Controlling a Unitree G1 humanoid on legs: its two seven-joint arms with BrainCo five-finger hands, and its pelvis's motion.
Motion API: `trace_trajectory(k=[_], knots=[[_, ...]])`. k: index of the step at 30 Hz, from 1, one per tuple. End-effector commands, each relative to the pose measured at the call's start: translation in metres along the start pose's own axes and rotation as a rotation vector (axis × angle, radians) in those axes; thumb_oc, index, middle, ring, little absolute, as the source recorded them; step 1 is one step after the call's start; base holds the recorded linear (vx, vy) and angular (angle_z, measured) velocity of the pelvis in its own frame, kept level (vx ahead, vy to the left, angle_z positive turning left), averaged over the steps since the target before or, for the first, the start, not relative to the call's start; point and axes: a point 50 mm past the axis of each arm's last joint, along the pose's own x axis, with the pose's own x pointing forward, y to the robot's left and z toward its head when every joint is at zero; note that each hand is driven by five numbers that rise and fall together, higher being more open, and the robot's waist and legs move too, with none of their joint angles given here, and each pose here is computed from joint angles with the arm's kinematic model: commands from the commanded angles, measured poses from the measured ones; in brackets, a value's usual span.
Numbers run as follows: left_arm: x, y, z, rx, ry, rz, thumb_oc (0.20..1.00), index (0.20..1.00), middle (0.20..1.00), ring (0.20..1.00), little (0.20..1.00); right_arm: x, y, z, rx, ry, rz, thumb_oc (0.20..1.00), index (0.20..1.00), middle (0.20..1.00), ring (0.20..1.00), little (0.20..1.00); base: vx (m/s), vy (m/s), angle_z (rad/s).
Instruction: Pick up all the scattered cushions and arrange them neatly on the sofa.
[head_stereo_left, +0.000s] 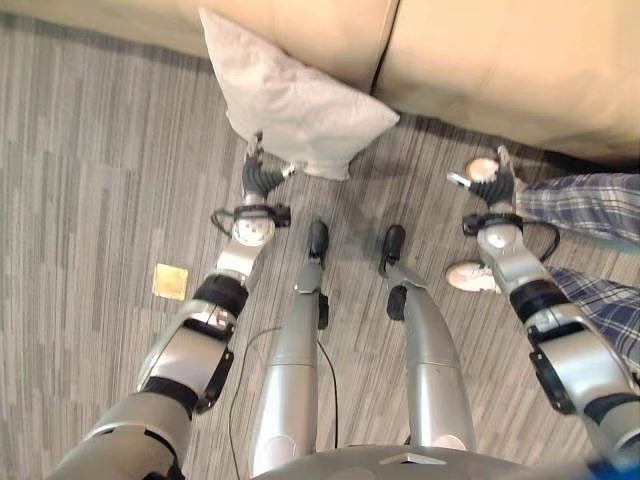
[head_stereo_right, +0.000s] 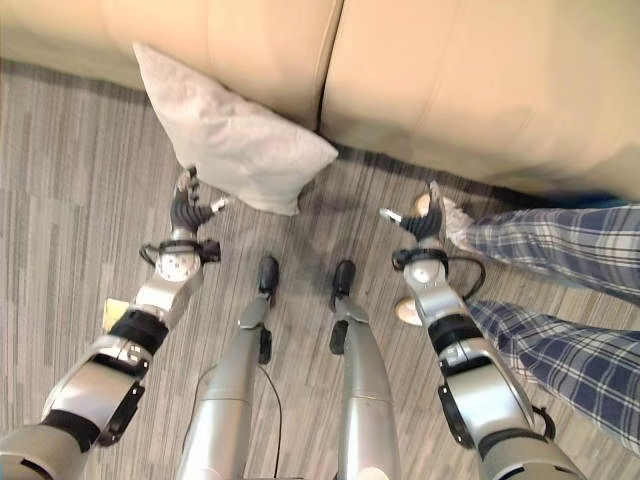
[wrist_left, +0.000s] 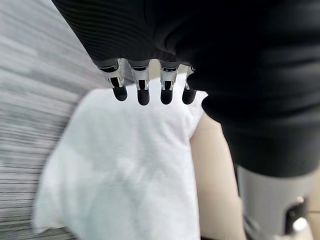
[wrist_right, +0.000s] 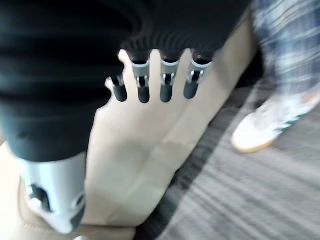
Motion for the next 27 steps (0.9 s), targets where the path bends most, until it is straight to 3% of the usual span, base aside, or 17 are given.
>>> trace_trajectory(k=[1, 4, 13, 21, 27], knots=[[-0.023, 0.003, -0.047, 0.045, 0.144, -0.050, 1.000, 1.000, 1.000, 1.000, 1.000, -0.026, 0.005, -0.048, -0.035, 0.142, 0.078, 1.000, 1.000, 1.000, 1.000, 1.000, 0.02, -0.059, 0.08], [-0.071, 0.021, -0.115, 0.149, 0.396, -0.095, 1.000, 1.000, 1.000, 1.000, 1.000, -0.077, -0.008, -0.126, -0.135, 0.439, 0.141, 1.000, 1.000, 1.000, 1.000, 1.000, 0.10, -0.091, 0.10], [-0.165, 0.051, -0.195, 0.307, 0.797, -0.160, 1.000, 1.000, 1.000, 1.000, 1.000, -0.150, -0.027, -0.192, -0.229, 0.742, 0.222, 1.000, 1.000, 1.000, 1.000, 1.000, 0.10, -0.073, 0.09], [-0.197, 0.055, -0.212, 0.305, 0.922, -0.167, 1.000, 1.000, 1.000, 1.000, 1.000, -0.178, -0.031, -0.209, -0.293, 0.842, 0.293, 1.000, 1.000, 1.000, 1.000, 1.000, 0.07, 0.007, 0.11], [-0.208, 0.058, -0.218, 0.380, 0.966, -0.194, 1.000, 1.000, 1.000, 1.000, 1.000, -0.187, -0.025, -0.213, -0.285, 0.883, 0.315, 1.000, 1.000, 1.000, 1.000, 1.000, 0.22, 0.310, -0.10]])
